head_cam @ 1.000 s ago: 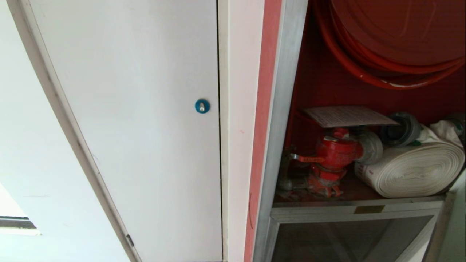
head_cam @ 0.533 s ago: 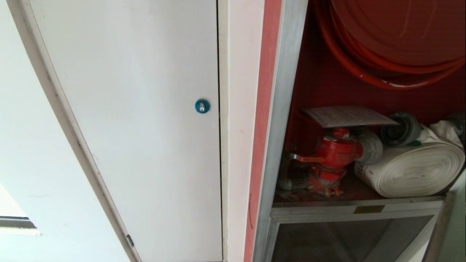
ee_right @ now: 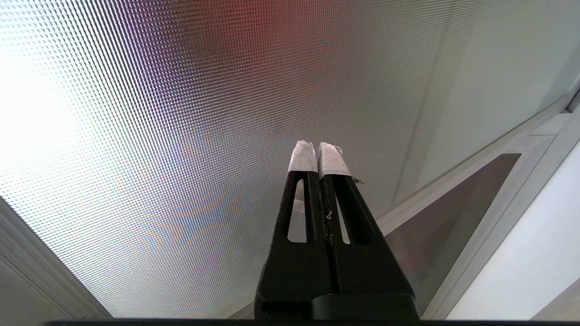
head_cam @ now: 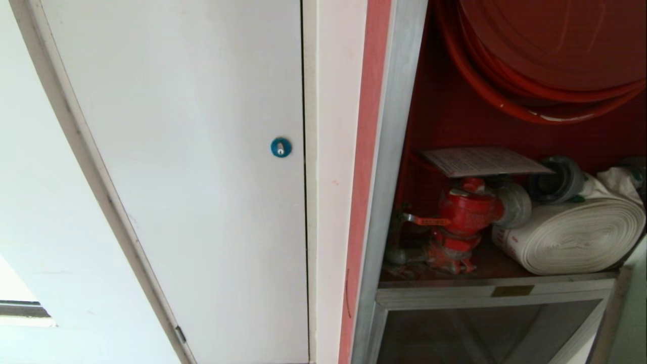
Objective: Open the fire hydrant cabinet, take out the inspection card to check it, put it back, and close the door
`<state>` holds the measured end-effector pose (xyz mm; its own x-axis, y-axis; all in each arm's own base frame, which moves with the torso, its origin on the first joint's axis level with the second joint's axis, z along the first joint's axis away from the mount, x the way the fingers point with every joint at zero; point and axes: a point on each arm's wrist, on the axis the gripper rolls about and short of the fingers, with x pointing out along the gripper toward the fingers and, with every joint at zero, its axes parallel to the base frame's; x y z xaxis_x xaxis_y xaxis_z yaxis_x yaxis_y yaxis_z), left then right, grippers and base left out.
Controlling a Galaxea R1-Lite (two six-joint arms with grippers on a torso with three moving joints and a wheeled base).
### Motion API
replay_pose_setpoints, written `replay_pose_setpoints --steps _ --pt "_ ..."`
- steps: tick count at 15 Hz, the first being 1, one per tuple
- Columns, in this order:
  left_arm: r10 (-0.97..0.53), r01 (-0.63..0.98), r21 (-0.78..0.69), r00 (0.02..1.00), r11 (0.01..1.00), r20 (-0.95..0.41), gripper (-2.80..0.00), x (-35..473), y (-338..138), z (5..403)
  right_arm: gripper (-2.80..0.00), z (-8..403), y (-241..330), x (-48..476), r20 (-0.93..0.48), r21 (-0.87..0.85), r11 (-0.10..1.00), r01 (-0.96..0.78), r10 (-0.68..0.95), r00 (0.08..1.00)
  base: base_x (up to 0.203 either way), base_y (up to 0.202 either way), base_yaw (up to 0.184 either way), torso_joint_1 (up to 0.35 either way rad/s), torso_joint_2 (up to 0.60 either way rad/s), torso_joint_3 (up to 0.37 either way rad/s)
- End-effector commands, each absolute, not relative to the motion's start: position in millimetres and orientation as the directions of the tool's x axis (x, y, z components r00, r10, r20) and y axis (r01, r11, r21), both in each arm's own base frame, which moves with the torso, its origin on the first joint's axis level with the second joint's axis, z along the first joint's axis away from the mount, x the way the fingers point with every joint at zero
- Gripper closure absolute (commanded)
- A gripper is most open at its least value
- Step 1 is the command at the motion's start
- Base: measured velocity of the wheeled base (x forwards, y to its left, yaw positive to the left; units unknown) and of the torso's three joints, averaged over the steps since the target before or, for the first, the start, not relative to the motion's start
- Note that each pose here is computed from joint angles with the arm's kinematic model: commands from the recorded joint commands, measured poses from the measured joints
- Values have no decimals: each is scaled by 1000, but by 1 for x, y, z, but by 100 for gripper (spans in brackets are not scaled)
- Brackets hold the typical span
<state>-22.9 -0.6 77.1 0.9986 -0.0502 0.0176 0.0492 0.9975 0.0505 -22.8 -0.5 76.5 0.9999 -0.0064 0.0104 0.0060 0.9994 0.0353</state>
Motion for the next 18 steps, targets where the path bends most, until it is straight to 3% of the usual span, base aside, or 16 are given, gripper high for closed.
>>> replay_pose_setpoints --steps 1,9,18 --pt "-49 49 51 999 998 4 0 -22 -1 74 0 76 -1 -22 6 35 999 6 -6 1000 0 0 0 0 0 0" --pt "-50 50 51 999 997 4 0 -22 -1 74 0 76 -1 -22 6 35 999 6 -6 1000 -9 0 0 2 1 0" --pt "-49 49 51 999 998 5 0 -22 -1 74 0 76 -1 -22 6 35 999 6 -6 1000 -193 0 1 1 3 1"
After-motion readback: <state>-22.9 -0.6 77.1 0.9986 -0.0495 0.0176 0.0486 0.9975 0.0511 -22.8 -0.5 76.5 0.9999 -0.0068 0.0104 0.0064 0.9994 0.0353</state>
